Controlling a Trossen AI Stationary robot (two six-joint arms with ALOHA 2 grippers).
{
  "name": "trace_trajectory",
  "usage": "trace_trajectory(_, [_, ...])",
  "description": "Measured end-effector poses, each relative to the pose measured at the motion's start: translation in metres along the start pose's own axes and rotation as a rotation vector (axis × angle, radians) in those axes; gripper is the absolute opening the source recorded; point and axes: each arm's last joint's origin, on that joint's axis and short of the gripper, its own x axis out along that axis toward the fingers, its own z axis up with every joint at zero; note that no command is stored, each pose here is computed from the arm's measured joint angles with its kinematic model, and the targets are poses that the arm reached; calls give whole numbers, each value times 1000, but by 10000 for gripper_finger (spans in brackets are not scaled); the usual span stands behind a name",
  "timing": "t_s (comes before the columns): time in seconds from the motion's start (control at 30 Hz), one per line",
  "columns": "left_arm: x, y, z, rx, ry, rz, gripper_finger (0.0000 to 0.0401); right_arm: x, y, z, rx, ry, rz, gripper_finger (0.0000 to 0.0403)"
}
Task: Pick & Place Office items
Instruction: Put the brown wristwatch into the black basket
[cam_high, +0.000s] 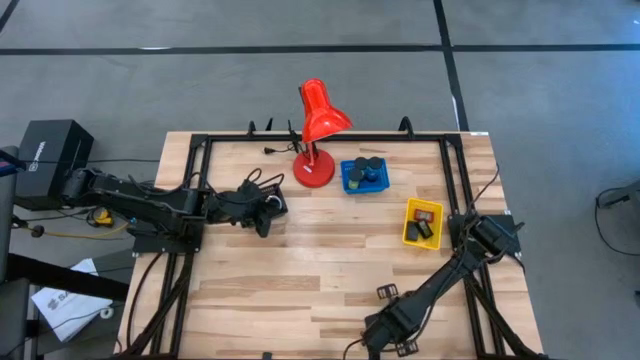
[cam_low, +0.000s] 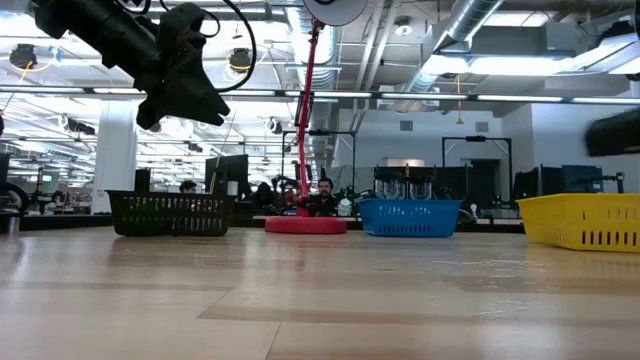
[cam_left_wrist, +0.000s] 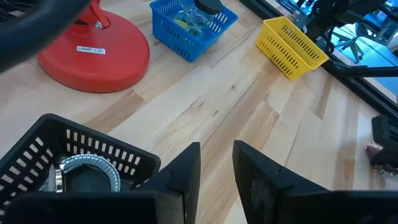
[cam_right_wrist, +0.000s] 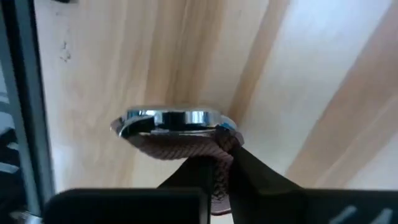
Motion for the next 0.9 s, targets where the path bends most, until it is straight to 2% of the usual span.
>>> trace_trajectory(0.13, [0, 0, 0, 10, -4, -3, 89, -10, -11, 3, -81, 26, -70, 25])
trace_trajectory(0.33, [0, -1, 1, 50, -8, -6, 89, -40, -29, -7, -72, 32, -206, 8])
trace_trajectory(0.47, [0, -1, 1, 52, -8, -6, 89, -68, -38, -19, -68, -100, -310, 20])
trace_trajectory(0.63, [0, -1, 1, 52, -8, -5, 89, -90, -55, -43, -15, -267, -377, 18])
trace_trajectory(0.73, [0, -1, 1, 52, -8, -5, 89, -91, -70, -58, 30, -369, -364, 11])
trace_trajectory(0.9, [0, -1, 1, 52, -8, -5, 89, -70, -98, -86, 134, -479, -348, 21])
